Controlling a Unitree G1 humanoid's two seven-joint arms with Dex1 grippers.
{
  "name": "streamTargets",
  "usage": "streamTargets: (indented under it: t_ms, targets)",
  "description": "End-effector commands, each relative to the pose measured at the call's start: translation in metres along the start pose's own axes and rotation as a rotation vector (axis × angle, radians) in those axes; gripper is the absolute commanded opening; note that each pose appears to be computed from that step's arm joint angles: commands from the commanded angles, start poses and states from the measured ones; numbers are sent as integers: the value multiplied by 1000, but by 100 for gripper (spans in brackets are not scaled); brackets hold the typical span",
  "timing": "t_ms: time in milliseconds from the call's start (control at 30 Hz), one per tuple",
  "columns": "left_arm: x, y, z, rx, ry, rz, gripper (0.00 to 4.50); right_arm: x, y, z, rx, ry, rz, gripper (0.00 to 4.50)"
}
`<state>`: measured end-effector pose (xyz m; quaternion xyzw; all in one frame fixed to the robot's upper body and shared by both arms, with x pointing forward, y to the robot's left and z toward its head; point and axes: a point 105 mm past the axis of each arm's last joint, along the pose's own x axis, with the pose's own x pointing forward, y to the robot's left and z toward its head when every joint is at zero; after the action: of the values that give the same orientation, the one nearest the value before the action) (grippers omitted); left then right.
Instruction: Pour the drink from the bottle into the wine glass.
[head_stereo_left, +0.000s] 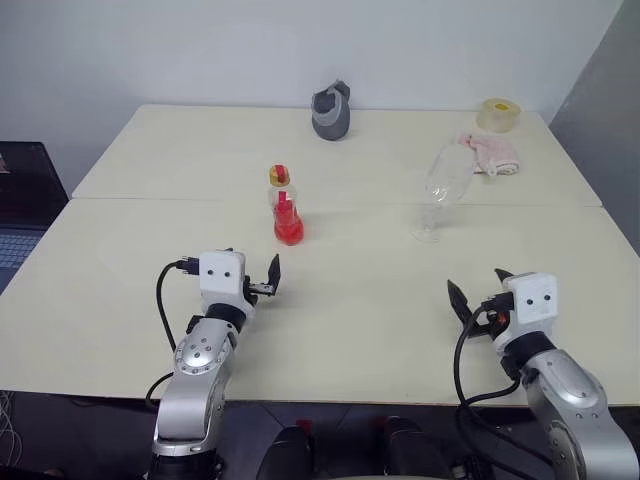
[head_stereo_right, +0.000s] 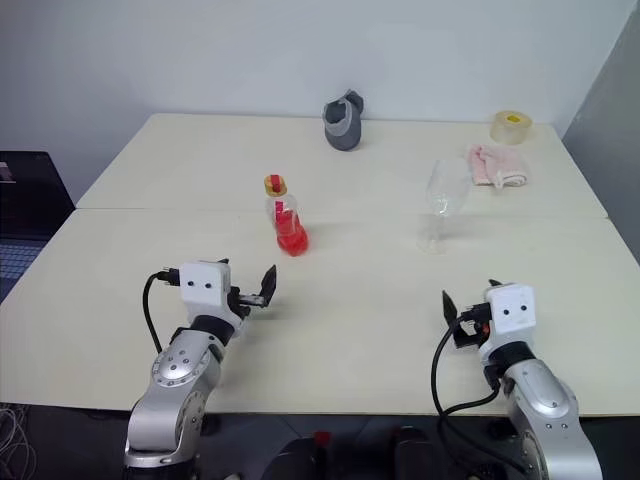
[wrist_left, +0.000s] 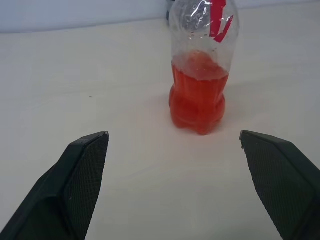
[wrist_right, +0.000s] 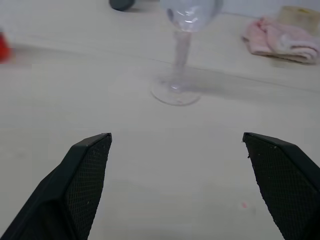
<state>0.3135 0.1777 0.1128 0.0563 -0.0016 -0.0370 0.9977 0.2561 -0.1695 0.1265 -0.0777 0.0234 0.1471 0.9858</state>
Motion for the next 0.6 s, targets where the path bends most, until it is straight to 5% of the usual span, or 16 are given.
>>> streamTargets:
  t_ms: [33, 200, 600]
  targets:
    - [12, 5, 13, 21, -69, 7, 449, -2, 25, 29, -24, -110, 221, 450]
    - [27, 3, 14, 24, -93, -9, 449, 3, 30, 38, -96, -139, 386, 450]
    - [39, -24, 15, -27, -129, -124, 449, 19, 26, 46, -132, -163, 415, 450]
